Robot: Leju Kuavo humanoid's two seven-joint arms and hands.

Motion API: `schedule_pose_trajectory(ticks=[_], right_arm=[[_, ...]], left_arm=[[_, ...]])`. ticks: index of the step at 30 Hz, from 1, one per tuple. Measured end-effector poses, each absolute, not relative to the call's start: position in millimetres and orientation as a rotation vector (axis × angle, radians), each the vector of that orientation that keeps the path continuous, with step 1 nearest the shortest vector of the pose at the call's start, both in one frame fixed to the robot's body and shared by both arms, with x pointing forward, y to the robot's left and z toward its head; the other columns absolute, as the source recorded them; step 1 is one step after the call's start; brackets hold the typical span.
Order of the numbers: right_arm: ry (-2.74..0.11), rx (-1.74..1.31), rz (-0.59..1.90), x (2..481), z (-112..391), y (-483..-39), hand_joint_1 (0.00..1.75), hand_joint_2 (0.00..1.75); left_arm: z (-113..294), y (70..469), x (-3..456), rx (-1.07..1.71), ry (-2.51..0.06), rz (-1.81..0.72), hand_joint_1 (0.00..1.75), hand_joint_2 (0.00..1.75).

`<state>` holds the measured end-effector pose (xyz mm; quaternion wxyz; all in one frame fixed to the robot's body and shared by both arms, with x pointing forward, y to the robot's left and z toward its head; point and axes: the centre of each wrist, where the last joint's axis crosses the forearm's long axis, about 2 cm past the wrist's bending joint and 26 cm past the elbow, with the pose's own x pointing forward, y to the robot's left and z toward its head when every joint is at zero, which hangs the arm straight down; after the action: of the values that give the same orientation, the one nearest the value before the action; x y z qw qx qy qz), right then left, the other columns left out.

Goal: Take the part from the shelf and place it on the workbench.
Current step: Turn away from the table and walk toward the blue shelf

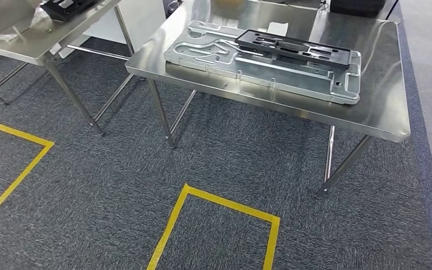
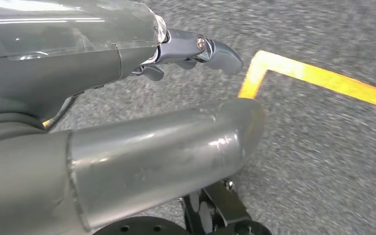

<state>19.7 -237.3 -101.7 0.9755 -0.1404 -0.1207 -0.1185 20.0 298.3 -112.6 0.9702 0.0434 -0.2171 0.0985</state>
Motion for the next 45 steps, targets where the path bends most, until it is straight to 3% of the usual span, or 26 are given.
schedule_pose_trajectory(ticks=[45], right_arm=[[-0.203,-0.201,-0.111,18,-100,-247,0.0,0.0]], left_arm=[[-110,275,23,0.057,-0.4,0.148,0.0,0.0]])
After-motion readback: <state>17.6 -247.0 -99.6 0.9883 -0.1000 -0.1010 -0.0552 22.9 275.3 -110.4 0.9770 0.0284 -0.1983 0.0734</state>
